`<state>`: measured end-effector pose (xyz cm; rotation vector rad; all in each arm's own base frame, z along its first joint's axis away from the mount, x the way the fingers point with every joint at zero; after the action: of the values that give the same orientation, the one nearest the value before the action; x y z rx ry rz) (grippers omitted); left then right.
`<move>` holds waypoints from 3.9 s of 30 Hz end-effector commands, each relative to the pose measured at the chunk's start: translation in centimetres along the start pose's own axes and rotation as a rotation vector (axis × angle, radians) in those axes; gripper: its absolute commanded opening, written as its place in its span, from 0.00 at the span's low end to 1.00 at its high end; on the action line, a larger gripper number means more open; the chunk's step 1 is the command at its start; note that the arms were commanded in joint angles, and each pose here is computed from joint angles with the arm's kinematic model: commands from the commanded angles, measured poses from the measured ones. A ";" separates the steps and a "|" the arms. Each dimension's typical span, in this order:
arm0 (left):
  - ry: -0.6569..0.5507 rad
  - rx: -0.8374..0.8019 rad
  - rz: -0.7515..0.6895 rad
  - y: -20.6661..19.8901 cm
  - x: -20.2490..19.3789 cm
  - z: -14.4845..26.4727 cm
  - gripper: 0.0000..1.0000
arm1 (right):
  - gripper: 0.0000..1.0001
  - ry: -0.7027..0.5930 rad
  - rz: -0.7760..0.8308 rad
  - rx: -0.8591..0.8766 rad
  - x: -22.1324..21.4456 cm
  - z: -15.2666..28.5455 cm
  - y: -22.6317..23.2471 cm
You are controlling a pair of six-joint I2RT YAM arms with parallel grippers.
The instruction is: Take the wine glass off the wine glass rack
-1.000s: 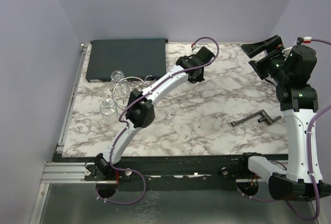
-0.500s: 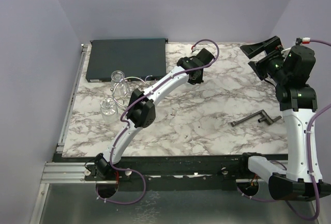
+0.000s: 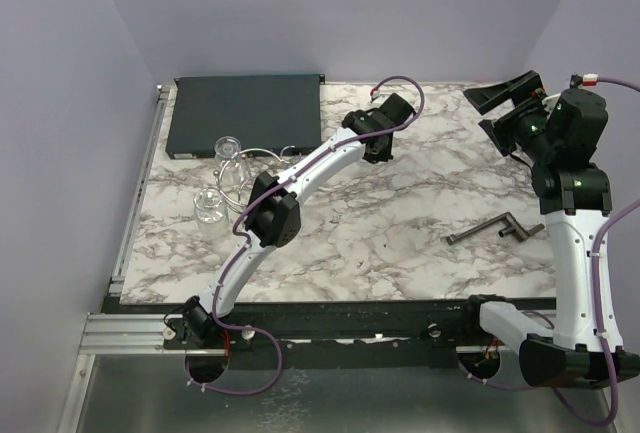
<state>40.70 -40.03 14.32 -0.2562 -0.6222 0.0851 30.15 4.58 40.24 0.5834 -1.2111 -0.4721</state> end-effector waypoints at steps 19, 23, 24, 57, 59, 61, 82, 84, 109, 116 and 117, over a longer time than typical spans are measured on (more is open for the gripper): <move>-0.065 0.014 -0.027 -0.1 1.4 1.3 0.34 | 0.98 -0.003 0.008 0.040 -0.2 0.3 0.5; -0.098 -0.019 -0.022 -0.8 2.7 3.0 0.37 | 0.98 0.000 0.010 0.046 -0.2 0.2 0.6; -0.107 -0.029 -0.022 -1.0 3.0 3.4 0.37 | 0.98 0.000 0.011 0.047 -0.1 0.2 0.6; -0.321 -0.286 0.043 -3.8 9.1 20.0 0.46 | 0.98 0.151 0.055 0.139 -3.2 0.7 0.9; -0.343 -0.302 0.050 -3.5 9.6 21.7 0.48 | 0.98 0.177 0.049 0.153 -3.9 0.8 0.7; -0.362 -0.316 0.055 -3.1 10.0 23.3 0.49 | 0.98 0.208 0.042 0.174 -4.9 0.8 0.5; -0.570 -0.387 0.170 5.8 10.7 38.0 0.54 | 0.85 0.655 0.028 0.474 -23.2 1.9 11.8; -0.580 -0.392 0.181 6.6 10.5 38.7 0.54 | 0.85 0.698 0.033 0.496 -25.3 2.4 13.0; -0.595 -0.412 0.199 8.3 9.5 40.0 0.55 | 0.52 0.865 -0.012 0.518 -33.7 1.6 16.3; -0.591 -0.411 0.199 8.2 9.4 39.8 0.55 | 0.45 0.881 -0.005 0.535 -34.3 1.9 16.8; -0.590 -0.409 0.197 8.1 9.4 39.6 0.55 | 0.44 0.883 -0.006 0.534 -34.3 1.9 16.9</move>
<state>25.29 -22.80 47.54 -0.6832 -1.1684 0.2079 18.73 37.68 25.50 1.0763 -0.4338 0.1272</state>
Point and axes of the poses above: each gripper's point midway between its finger pads, its own z axis back along the fingers, its own y axis along the line the jaws close on, x = y × z, the point moved 3 cm from there along z, back along the fingers, and after that the axes turned 14 degrees about z, right-handed, at the moved point
